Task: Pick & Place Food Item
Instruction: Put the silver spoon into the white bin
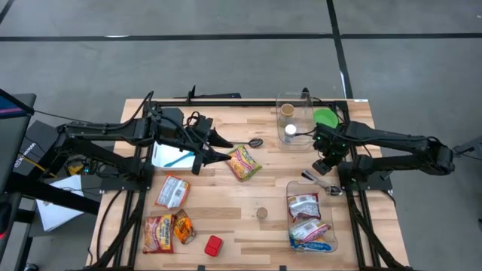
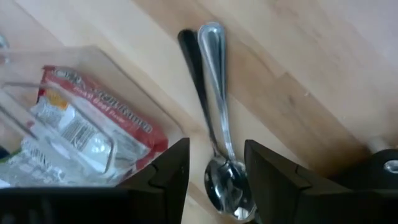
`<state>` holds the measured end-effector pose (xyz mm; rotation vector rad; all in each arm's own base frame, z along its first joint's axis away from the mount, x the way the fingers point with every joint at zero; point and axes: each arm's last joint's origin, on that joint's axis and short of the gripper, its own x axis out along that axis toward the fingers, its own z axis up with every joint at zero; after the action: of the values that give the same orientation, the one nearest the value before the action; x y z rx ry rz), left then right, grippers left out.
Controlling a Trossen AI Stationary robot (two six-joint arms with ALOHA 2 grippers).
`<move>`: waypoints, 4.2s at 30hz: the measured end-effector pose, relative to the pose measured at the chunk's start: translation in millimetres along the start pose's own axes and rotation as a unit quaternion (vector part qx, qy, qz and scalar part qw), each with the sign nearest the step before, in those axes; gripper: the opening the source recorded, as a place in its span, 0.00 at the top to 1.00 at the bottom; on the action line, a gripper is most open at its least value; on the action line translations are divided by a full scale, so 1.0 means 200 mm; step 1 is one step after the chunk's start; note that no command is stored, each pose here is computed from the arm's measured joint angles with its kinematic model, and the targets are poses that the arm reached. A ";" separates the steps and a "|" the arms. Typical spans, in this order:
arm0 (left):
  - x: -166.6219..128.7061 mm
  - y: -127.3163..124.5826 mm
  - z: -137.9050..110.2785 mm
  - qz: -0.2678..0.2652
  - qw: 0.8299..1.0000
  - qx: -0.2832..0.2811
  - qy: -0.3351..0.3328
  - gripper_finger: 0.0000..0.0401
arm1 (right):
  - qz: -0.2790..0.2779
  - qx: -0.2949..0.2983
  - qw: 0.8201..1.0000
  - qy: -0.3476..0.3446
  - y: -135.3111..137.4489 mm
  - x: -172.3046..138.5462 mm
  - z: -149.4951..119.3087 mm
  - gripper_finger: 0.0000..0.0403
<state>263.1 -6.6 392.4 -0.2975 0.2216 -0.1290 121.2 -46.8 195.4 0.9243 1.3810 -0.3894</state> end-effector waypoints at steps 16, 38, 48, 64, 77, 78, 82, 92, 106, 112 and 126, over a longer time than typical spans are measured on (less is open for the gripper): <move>0.00 0.00 0.00 0.000 1.000 0.000 0.000 0.49 | -0.043 0.013 0.995 0.087 0.01 0.14 0.10 0.60; 0.00 0.00 0.00 0.000 1.000 -0.004 0.000 0.49 | -0.062 -0.013 0.984 0.167 0.07 0.36 0.17 0.58; 0.00 0.00 0.00 0.000 1.000 -0.004 0.000 0.49 | -0.086 -0.003 0.982 0.169 0.06 0.38 0.18 0.61; 0.00 0.00 0.00 0.000 1.000 -0.004 0.000 0.49 | -0.096 0.001 0.982 0.162 0.05 0.38 0.18 0.68; 0.00 0.00 0.00 0.000 1.000 -0.004 0.000 0.49 | -0.129 0.015 0.981 0.148 0.05 0.38 0.18 0.69; 0.00 0.00 0.00 0.000 1.000 -0.004 0.000 0.49 | -0.131 0.015 0.980 0.147 0.04 0.38 0.18 0.69; 0.00 0.00 0.00 0.000 1.000 -0.004 0.000 0.49 | -0.135 0.023 0.980 0.145 0.04 0.38 0.18 0.69; 0.00 0.00 0.00 0.000 1.000 -0.004 0.000 0.49 | -0.107 0.019 0.980 0.166 0.07 0.39 0.16 0.69; 0.00 0.00 0.00 -0.006 1.000 -0.004 0.002 0.49 | -0.129 0.035 0.973 0.191 0.03 0.44 0.11 0.91; 0.00 0.00 0.00 -0.007 1.000 -0.004 0.002 0.49 | -0.128 0.027 0.975 0.182 0.05 0.43 0.13 0.97; 0.00 0.00 0.00 -0.006 1.000 -0.002 0.002 0.49 | -0.143 -0.023 0.984 0.104 0.15 0.27 0.19 0.99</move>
<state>263.1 -6.9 392.4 -0.3033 0.2239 -0.1409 178.3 -42.0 151.5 0.7453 1.7153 -0.4856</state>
